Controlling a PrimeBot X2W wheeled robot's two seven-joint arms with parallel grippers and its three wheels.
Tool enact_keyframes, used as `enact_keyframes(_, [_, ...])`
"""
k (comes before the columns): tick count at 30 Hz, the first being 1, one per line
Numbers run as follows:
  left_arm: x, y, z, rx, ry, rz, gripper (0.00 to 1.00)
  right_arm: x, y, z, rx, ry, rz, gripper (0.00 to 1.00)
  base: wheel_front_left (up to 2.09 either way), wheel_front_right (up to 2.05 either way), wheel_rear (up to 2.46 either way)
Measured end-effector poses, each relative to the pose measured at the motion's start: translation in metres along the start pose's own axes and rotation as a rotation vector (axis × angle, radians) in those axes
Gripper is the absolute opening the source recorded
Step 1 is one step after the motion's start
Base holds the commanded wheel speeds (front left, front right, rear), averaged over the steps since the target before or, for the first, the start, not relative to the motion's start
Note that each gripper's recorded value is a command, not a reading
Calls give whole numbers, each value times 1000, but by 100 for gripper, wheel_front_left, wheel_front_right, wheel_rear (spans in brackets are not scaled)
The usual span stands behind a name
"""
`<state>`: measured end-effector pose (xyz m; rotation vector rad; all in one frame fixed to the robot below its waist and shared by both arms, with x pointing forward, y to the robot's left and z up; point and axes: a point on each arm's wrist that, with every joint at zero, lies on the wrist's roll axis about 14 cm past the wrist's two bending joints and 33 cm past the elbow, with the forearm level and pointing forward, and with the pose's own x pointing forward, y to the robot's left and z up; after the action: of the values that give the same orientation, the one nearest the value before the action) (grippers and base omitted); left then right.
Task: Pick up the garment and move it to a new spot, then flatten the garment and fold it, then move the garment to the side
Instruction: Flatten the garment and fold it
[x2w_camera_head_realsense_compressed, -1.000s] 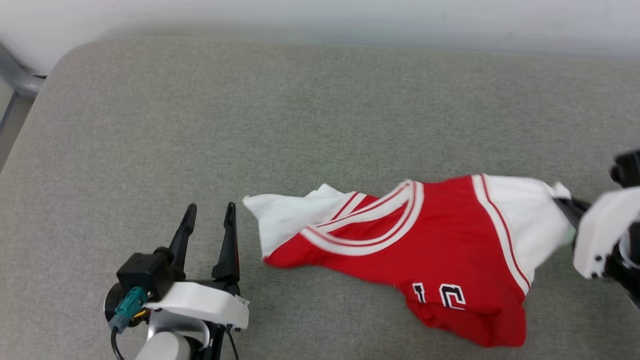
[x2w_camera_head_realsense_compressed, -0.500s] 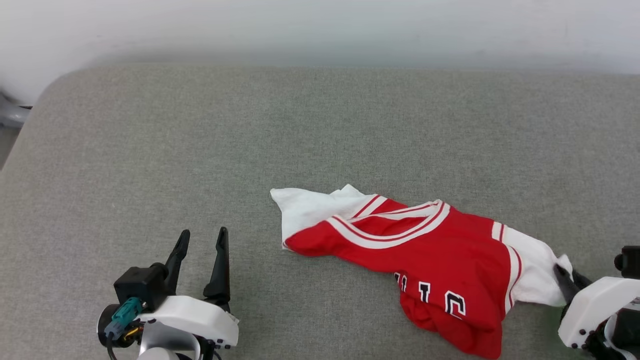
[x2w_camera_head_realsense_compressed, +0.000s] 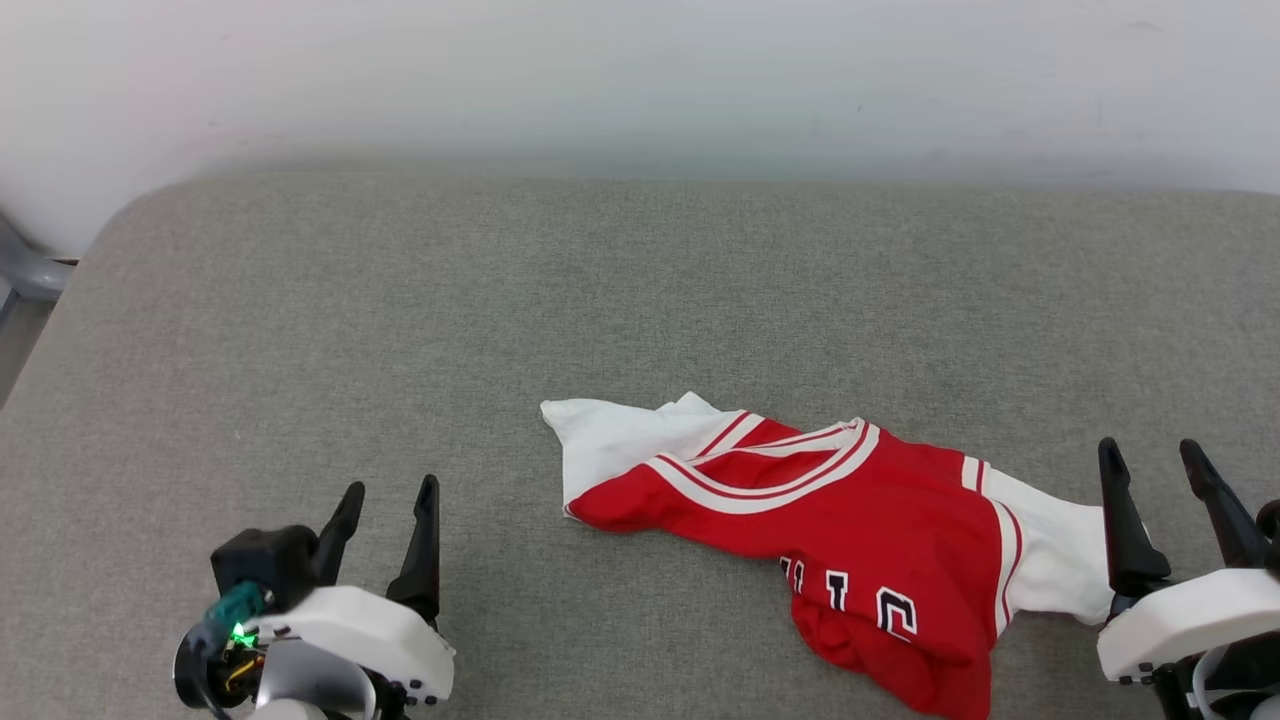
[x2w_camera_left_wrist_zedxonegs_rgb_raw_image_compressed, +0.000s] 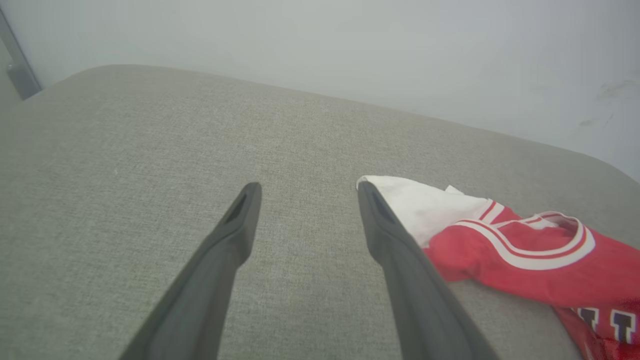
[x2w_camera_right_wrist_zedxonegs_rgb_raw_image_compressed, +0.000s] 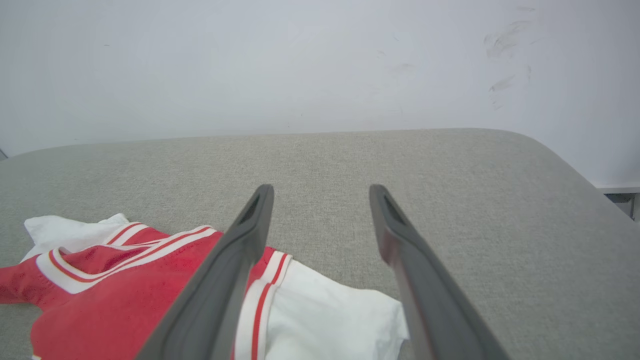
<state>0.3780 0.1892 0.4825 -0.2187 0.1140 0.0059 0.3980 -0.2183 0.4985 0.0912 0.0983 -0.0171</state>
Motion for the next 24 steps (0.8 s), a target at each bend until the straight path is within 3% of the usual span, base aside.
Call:
enact_keyframes(4, [6,-3,-7,-22,98,-27,100,-7,12,16,-25,-65,26,100,0,0,0])
enact_keyframes(12, [43,-35,-7,-22,308,-190,100,-10,36,25,-40,-96,83,100,0,0,0])
enact_keyframes(24, [84,-74,-67,121,701,-376,100,2,30,2,-12,-39,65,100,0,0,0])
